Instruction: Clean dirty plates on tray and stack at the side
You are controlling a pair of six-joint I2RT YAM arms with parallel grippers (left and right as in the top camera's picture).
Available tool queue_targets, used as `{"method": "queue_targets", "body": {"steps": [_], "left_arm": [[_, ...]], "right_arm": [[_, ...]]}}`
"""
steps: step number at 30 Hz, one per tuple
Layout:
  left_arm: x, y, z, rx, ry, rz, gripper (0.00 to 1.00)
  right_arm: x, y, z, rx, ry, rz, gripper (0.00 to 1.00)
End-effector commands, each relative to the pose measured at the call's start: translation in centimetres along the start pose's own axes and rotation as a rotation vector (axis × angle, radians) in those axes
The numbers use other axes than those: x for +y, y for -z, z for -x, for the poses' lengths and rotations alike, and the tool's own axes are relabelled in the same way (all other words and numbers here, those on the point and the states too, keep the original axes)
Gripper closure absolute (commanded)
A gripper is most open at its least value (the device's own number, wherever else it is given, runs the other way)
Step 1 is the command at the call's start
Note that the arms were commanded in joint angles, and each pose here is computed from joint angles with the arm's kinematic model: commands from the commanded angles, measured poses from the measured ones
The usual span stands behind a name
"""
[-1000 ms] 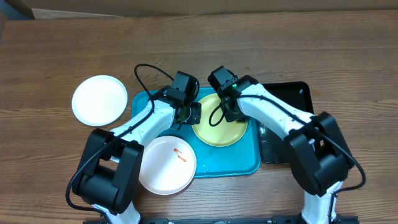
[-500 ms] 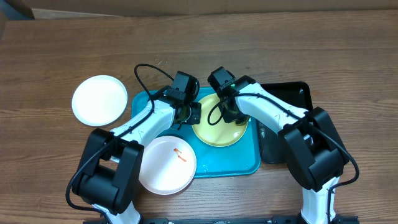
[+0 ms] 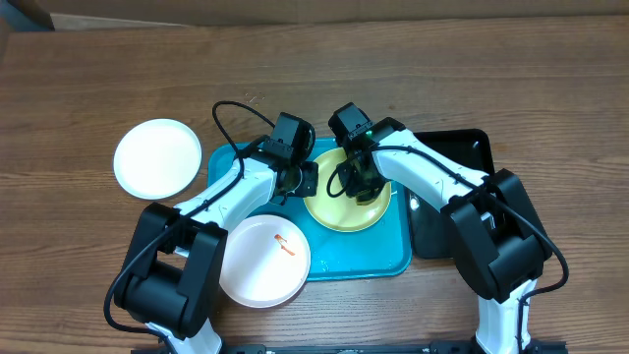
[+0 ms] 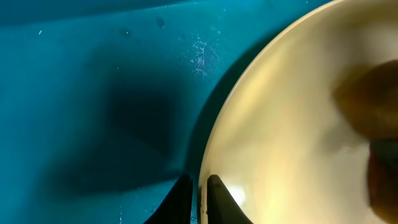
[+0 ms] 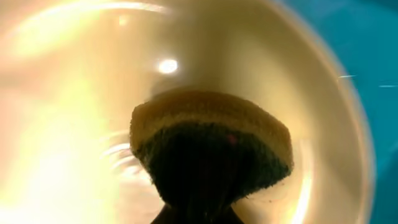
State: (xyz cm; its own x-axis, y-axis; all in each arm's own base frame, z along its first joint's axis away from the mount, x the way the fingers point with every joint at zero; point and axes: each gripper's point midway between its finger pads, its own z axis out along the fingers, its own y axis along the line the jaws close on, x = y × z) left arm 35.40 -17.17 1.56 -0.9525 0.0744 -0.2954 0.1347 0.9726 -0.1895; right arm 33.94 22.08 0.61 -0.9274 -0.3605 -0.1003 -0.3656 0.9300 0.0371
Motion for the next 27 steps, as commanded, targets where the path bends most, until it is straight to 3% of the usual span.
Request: {"method": "queue_targets", "body": {"steps": [1,6,13,18,24,27], "left_arm": [[0.0,-0.4,-0.6,0.019,0.003,-0.003,0.88],[0.0,-0.4,-0.6,0.019,0.003,-0.003,0.87],[0.0,-0.4,-0.6,0.019,0.003,-0.003,0.87],[0.0,-0.4,-0.6,0.019,0.003,-0.003,0.87],[0.0,-0.4,-0.6,0.019,0.003,-0.004,0.87],[0.0,-0.4,-0.6,0.018,0.002,-0.004,0.87]], "right_arm": [[2.5,-1.0,-1.5,0.080,0.047,0.155,0.96],[3.5,1.2,0.2,0.061,0.011,0.302,0.96],[3.4,8.0,2.9,0.002,0.027,0.577,0.96],[-1.5,10.7,2.6,-0.010,-0.073,0.508,0.96],[-9.7,11.6,-0.8,0.066,-0.239,0.302,0.96],[-11.5,11.6,-2.0,0.097,-0.297,0.296,0.96]]}}
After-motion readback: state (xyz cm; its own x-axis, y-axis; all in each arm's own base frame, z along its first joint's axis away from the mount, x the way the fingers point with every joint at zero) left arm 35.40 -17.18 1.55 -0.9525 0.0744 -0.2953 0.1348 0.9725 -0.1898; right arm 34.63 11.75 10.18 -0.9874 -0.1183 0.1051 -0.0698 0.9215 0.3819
